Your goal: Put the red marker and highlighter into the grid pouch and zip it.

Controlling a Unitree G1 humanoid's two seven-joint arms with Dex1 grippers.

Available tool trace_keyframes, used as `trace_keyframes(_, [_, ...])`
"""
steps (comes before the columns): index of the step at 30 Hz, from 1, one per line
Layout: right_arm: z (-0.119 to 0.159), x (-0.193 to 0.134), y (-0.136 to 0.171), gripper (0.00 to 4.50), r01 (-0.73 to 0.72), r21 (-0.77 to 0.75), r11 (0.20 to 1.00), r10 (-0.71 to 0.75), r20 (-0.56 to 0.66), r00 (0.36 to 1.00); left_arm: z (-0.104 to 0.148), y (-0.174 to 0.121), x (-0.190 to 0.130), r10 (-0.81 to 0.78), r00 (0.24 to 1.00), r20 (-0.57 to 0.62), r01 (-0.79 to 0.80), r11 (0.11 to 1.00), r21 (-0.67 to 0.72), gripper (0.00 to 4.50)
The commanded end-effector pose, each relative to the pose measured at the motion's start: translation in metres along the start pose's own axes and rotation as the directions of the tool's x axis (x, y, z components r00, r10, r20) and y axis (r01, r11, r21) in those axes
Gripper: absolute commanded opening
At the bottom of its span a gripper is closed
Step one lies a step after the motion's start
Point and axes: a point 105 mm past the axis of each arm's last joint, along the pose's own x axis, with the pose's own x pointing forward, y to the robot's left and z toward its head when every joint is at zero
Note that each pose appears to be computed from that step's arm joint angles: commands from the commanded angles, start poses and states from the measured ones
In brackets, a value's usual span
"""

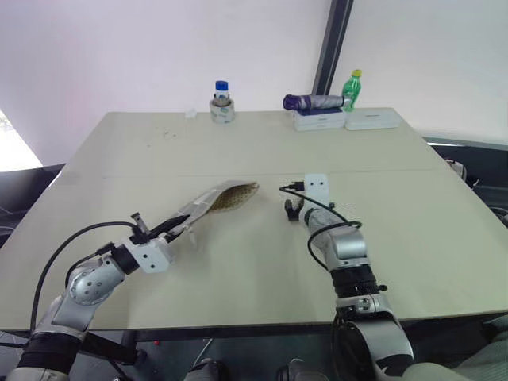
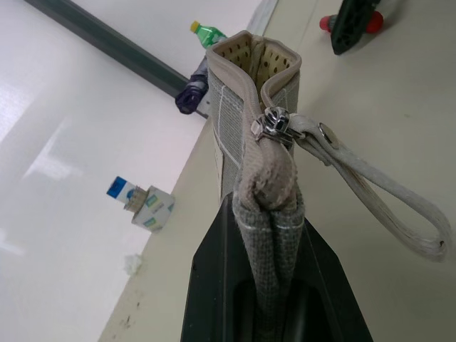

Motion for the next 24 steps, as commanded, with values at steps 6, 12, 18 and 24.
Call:
trace_keyframes(6, [-0.001,0.004,0.007,3.67,0.019,-0.017,1.000,-0.019,0.005,1.000,0.010,0.011,0.004,0.037,0.998,0.043,-0.038,0.999,0.023,0.00])
trace_keyframes(12, [-0.004,0.006,0.000,0.54,0.035,-0.034,0.999,-0.035,0.009,0.999,0.010,0.010,0.005,0.033,0.998,0.044,-0.034,0.999,0.029,0.00])
trace_keyframes(18, [-0.002,0.005,-0.014,0.44,0.050,-0.049,0.998,-0.048,0.037,0.998,0.010,0.011,0.007,0.037,0.998,0.045,-0.039,0.999,0.028,0.00])
trace_keyframes(24, [0.071,-0.032,-0.012,0.44,-0.204,-0.240,0.949,0.292,0.428,0.855,0.009,0.011,0.005,0.049,0.998,0.038,-0.049,0.999,0.008,0.00])
